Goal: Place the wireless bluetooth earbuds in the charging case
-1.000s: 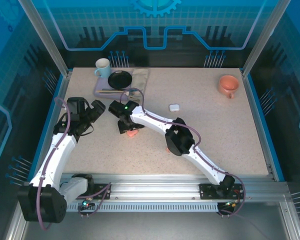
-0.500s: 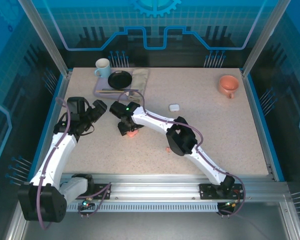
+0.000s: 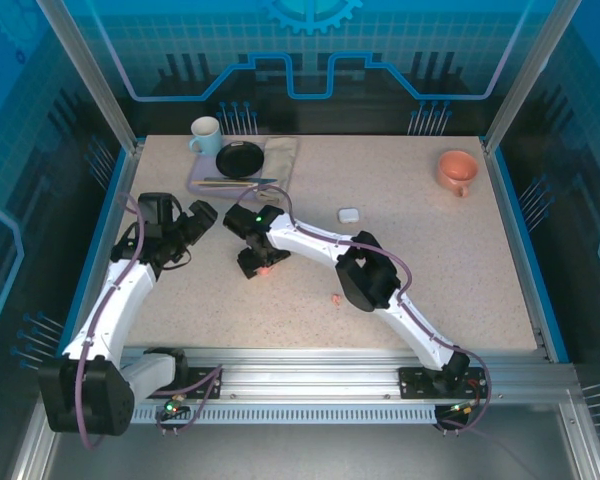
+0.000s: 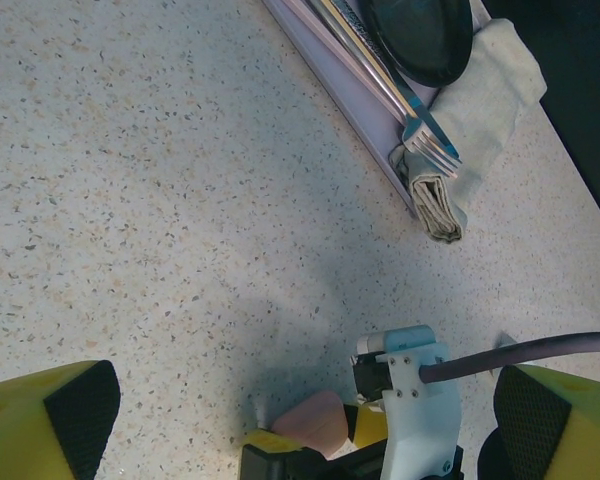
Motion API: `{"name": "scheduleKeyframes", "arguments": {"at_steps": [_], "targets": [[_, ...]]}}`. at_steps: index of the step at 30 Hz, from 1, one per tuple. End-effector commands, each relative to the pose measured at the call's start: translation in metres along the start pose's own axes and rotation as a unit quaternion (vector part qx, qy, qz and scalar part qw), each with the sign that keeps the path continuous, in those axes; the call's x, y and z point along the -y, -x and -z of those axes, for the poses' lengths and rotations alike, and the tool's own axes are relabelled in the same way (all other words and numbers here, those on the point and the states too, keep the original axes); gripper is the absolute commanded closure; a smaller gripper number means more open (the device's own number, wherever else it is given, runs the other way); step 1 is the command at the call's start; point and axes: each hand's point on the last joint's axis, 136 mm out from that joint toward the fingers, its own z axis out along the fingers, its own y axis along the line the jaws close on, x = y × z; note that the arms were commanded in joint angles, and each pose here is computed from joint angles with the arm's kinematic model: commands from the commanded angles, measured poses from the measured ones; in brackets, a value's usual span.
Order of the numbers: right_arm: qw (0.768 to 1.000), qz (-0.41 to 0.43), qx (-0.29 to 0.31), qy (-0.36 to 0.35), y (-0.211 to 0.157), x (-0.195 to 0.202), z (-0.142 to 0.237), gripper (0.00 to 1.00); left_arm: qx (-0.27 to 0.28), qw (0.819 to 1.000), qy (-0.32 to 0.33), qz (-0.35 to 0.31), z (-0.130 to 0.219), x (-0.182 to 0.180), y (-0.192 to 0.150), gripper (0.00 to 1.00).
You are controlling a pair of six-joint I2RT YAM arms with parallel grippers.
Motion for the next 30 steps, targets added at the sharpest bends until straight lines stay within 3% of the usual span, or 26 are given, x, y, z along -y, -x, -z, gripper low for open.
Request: {"name": "scheduleKeyframes", "arguments": {"at_steps": [1, 13, 30], "targets": [[0.998, 0.025, -0.037, 0.037, -0.017, -0.008, 0.001, 0.23, 0.005, 1.000, -0.022, -0.008, 0.002, 0.012, 0.008, 0.01], [0.998, 0.050, -0.042, -0.005, -0.014, 0.002, -0.007, 0.28, -0.006, 1.000, -0.025, -0.005, -0.005, 0.014, 0.005, 0.01], [0.996, 0.079, -0.035, -0.037, -0.003, 0.002, -0.009, 0.27, -0.012, 0.999, -0.030, -0.001, -0.006, 0.013, 0.001, 0.01]]}}
